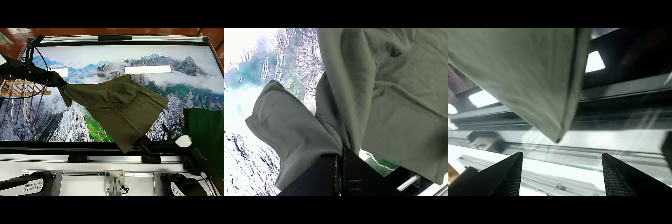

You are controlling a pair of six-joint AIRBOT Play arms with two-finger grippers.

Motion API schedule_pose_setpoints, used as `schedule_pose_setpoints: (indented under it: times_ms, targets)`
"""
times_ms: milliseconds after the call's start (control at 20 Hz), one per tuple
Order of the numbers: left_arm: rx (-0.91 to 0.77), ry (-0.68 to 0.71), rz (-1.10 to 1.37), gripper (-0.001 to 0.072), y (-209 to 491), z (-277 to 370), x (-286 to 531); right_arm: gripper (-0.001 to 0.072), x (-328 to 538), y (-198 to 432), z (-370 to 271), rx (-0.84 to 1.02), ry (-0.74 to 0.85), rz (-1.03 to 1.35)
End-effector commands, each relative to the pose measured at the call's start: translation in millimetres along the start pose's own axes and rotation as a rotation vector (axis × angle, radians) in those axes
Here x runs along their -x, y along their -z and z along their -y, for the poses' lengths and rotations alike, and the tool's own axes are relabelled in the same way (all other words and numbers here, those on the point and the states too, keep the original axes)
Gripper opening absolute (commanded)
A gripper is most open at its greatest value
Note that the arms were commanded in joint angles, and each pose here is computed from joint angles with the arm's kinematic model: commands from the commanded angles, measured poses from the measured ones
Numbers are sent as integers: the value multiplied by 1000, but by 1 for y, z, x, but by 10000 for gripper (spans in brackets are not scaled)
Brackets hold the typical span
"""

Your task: Fold the shirts.

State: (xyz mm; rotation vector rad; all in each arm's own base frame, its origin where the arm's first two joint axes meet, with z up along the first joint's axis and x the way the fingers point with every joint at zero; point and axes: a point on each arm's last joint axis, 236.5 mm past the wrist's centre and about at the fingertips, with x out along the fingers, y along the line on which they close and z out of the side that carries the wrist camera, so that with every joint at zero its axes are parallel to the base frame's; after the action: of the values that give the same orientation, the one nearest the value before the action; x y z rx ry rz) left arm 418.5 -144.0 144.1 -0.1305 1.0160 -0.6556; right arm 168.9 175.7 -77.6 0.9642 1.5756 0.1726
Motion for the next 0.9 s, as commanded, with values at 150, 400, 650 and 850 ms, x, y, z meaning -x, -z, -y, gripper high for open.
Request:
schedule_pose_setpoints:
  times_ms: [150, 400, 650, 850]
  targets:
    - [0, -1, 2, 29, 0, 0, 0, 610, -51, -9, -17, 21, -31, 32]
    - [0, -1, 2, 29, -1, 0, 0, 538, -72, -14, -27, 33, -8, 48]
    - [-18, -22, 45, 28, -12, -8, 13, 75, -32, -41, -107, 319, -118, 122]
    - [-148, -37, 351, 28, -94, 37, 110, 74, 148, -96, -205, 842, -27, 570]
